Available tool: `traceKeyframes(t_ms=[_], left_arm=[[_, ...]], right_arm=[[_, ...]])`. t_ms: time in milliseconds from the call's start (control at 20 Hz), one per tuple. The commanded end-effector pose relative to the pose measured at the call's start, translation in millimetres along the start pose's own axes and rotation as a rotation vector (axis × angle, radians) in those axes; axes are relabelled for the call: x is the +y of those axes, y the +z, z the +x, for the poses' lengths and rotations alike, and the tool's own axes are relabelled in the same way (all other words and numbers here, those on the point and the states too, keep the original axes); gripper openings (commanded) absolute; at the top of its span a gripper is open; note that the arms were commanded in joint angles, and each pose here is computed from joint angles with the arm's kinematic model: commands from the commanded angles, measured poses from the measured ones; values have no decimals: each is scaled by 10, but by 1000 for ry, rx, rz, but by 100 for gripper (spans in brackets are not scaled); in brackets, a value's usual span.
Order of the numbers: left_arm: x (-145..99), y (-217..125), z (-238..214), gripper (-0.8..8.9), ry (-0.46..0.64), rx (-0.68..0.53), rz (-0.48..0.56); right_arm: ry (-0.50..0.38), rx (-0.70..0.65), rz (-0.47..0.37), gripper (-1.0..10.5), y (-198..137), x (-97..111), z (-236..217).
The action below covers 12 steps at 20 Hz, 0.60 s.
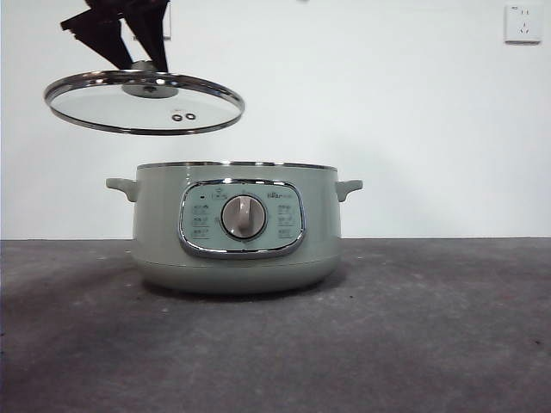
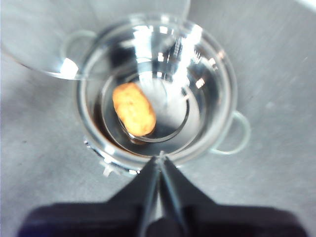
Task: Pick up the potato,open the lid,put the potato in the pot,close the lid
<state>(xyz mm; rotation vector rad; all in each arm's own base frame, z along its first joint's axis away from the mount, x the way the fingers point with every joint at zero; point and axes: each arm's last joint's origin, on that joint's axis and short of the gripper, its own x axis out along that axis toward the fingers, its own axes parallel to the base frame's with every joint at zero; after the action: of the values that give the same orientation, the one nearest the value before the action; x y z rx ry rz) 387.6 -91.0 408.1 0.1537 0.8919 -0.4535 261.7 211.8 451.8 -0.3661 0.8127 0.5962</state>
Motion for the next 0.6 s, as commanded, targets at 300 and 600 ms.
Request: traceKeyframes(t_ms=[300, 600], left_arm=[[-493, 67, 17, -13, -85, -18, 109], [-831, 70, 52, -13, -139, -11, 170]], right_arm=[[3, 44, -18, -9, -778, -5, -637], [4, 50, 15, -9, -1565, 15, -827]])
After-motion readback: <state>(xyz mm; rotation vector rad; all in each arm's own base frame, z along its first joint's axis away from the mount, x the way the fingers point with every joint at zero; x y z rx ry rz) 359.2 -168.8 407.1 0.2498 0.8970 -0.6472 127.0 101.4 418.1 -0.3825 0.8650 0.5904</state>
